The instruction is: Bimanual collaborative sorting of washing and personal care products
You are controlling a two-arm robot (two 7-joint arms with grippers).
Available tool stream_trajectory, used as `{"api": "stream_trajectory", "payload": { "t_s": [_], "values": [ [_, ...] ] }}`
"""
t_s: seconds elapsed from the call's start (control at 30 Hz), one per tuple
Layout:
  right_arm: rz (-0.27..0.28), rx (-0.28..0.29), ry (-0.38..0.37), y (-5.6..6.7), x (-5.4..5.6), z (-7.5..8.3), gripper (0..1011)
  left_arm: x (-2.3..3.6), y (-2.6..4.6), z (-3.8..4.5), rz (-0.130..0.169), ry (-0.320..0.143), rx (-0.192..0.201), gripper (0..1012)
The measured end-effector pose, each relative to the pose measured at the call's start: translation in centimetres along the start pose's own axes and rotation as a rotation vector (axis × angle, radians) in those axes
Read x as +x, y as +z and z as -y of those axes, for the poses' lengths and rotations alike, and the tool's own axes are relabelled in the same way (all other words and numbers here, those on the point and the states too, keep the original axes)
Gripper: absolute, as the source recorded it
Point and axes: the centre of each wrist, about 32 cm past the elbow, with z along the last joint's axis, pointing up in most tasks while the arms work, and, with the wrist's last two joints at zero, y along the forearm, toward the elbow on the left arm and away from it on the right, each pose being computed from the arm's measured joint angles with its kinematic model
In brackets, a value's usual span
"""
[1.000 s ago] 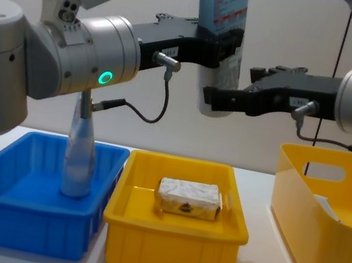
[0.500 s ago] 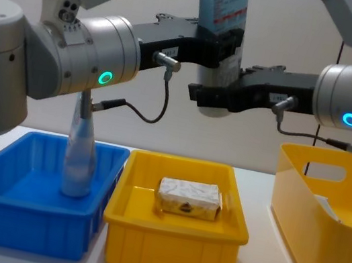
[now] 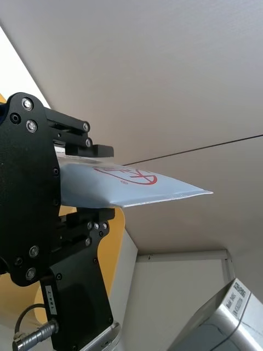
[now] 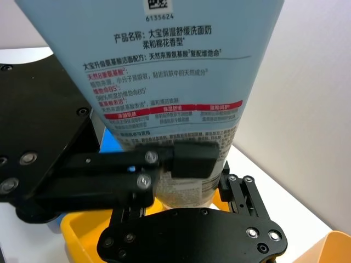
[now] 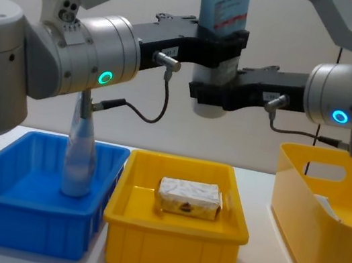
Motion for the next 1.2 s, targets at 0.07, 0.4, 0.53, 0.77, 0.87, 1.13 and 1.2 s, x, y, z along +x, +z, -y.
{"api": "stream_trajectory", "payload": {
  "t_s": [0.07, 0.4, 0.53, 0.77, 0.87, 1.13, 1.2],
  "values": [
    [-0.001, 0.002, -0.001, 0.04, 0.01, -0.06, 614, 0.0, 0.0, 0.0, 0.0, 0.0, 0.0, 547],
    [-0.02, 0.012, -0.019, 0.18, -0.03, -0.15, 533, 0.0, 0.0, 0.0, 0.0, 0.0, 0.0, 861],
    [-0.041, 0.015, -0.04, 0.23, 0.0, -0.07, 447, 0.0, 0.0, 0.0, 0.0, 0.0, 0.0, 959],
    [-0.101, 0.014, -0.106, 0.36, 0.22, 0.18, 337, 0.0, 0.0, 0.0, 0.0, 0.0, 0.0, 1001],
    [-0.12, 0.009, -0.129, 0.36, 0.34, 0.27, 299, 0.0, 0.0, 0.0, 0.0, 0.0, 0.0, 1001],
    [-0.185, -0.02, -0.229, 0.2, 0.78, 0.59, 203, 0.0, 0.0, 0.0, 0.0, 0.0, 0.0, 1001],
    [-0.201, -0.03, -0.26, 0.1, 0.88, 0.66, 193, 0.0, 0.0, 0.0, 0.0, 0.0, 0.0, 1001]
  ]
}}
